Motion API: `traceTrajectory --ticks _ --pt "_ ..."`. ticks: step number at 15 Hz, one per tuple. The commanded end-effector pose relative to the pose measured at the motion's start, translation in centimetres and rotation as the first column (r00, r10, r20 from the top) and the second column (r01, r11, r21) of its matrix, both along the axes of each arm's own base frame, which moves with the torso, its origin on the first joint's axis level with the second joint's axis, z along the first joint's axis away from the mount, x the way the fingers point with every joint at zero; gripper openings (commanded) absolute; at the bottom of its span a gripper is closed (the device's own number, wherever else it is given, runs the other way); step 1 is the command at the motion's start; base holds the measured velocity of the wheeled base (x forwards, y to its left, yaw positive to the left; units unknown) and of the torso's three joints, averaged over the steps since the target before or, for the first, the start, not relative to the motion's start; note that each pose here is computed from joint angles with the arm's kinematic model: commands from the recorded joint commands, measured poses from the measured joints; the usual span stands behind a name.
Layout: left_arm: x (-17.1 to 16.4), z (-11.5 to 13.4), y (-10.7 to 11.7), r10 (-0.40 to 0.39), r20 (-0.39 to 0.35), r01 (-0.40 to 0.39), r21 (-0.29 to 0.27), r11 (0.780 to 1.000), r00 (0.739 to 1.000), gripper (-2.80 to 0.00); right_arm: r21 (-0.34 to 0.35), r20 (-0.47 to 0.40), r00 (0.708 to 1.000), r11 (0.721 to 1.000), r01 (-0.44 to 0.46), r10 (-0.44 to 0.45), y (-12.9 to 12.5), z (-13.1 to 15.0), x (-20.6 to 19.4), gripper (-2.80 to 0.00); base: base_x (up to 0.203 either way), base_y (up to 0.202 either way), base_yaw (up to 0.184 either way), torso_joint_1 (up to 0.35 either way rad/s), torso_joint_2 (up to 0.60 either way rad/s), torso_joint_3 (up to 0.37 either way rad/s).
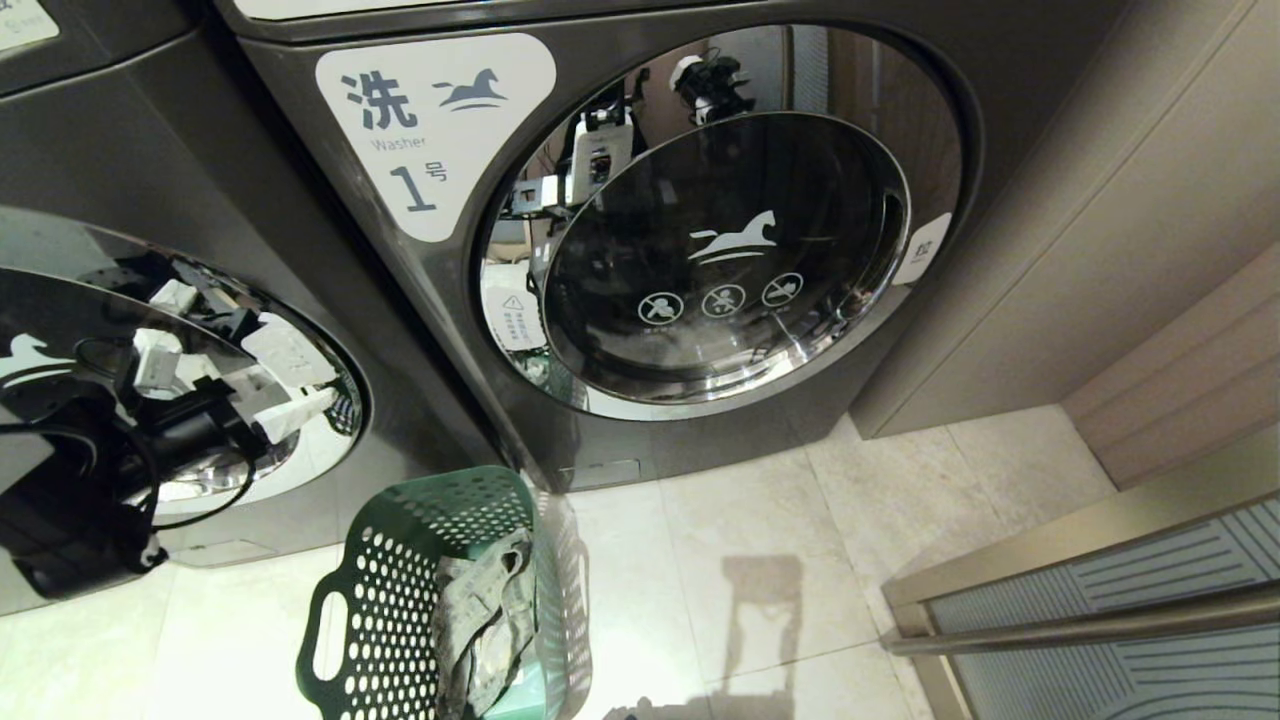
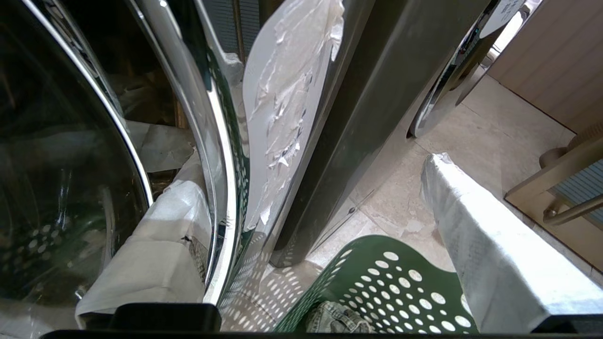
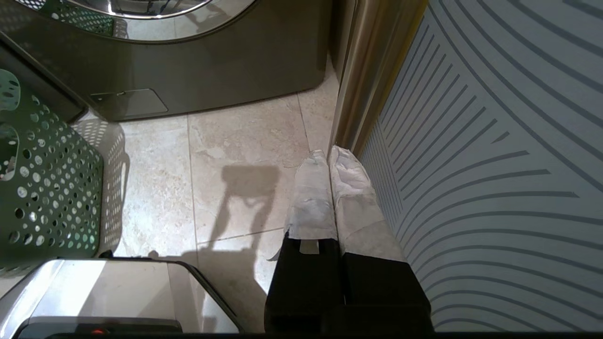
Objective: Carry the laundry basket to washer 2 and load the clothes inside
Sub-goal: Open the lid of the washing machine
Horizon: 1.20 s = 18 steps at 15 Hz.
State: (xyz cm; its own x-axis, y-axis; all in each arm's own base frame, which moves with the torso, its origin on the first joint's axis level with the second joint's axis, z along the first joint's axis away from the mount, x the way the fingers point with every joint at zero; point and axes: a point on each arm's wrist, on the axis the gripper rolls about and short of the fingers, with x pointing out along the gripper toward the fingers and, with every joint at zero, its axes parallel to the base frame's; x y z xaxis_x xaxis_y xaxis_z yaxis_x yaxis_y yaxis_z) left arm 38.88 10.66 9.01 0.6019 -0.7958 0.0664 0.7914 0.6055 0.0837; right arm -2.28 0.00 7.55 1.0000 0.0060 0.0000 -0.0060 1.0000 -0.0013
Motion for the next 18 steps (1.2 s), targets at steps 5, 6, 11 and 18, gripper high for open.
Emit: traceTrajectory --ticks 5,6,11,18 --pt "-0.3 -0.3 -1.3 -0.121 -0.012 0.121 0.019 0.992 0.993 0.00 0.000 -0.002 1.000 1.000 -0.002 0.002 0.0 0.0 0.0 -2.80 0.000 0.000 0.000 0.000 0.00 0.000" --pt "-0.3 -0.3 -1.2 -0.119 -0.012 0.119 0.019 0.993 0.993 0.00 0.000 0.000 1.000 1.000 -0.001 0.001 0.0 0.0 0.0 -2.80 0.000 0.000 0.000 0.000 0.00 0.000" --pt "-0.8 -1.1 1.6 -0.045 -0.021 0.045 0.016 0.999 0.999 0.00 0.000 -0.002 1.000 1.000 -0.002 0.002 0.0 0.0 0.0 -2.80 0.000 0.000 0.000 0.000 0.00 0.000" --pt "-2.0 -1.4 8.2 0.155 0.013 -0.155 0.023 0.988 0.988 0.00 0.000 0.000 1.000 1.000 0.000 0.000 0.0 0.0 0.0 -2.80 0.000 0.000 0.000 0.000 0.00 0.000"
